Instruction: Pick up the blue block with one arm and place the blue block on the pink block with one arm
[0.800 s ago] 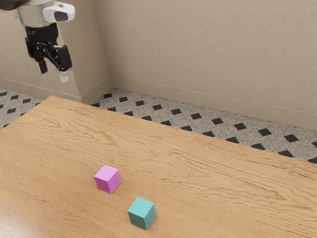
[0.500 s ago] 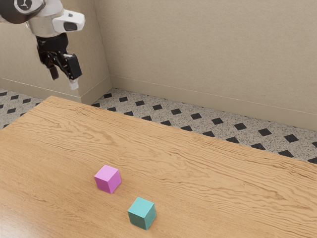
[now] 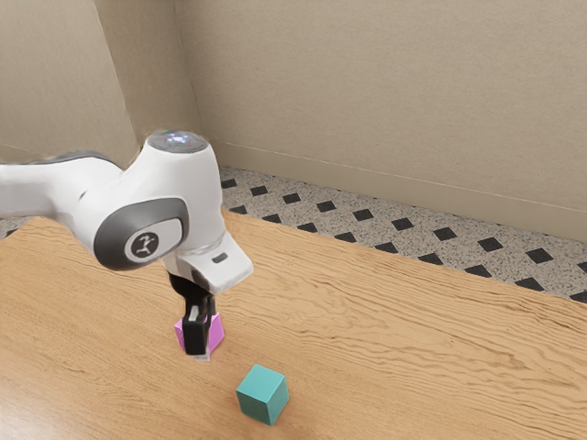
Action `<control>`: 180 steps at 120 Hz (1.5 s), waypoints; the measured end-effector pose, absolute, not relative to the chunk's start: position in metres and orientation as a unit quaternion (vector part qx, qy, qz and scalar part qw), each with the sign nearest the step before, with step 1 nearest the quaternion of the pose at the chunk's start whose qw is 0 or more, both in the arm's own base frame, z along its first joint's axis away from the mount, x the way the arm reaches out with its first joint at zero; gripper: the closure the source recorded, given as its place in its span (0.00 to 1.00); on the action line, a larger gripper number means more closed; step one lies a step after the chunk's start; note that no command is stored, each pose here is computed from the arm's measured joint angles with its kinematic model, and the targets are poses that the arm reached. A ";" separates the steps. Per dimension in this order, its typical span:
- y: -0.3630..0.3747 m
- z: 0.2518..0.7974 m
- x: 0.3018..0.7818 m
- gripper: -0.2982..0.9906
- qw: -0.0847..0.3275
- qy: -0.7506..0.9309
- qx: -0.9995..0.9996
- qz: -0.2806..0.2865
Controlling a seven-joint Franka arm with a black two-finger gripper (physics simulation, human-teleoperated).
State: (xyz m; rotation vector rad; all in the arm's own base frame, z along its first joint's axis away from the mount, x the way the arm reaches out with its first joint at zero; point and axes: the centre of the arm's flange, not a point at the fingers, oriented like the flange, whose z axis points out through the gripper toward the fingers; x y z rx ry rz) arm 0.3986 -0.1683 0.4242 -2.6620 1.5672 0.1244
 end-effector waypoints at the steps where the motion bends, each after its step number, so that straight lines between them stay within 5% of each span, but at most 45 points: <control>1: -0.170 0.421 0.399 0.23 0.023 0.511 -0.858 0.039; 38: -0.203 0.384 0.415 0.23 -0.008 0.612 -0.791 -0.020; 180: -0.198 0.275 0.438 0.23 -0.055 0.705 -0.706 -0.044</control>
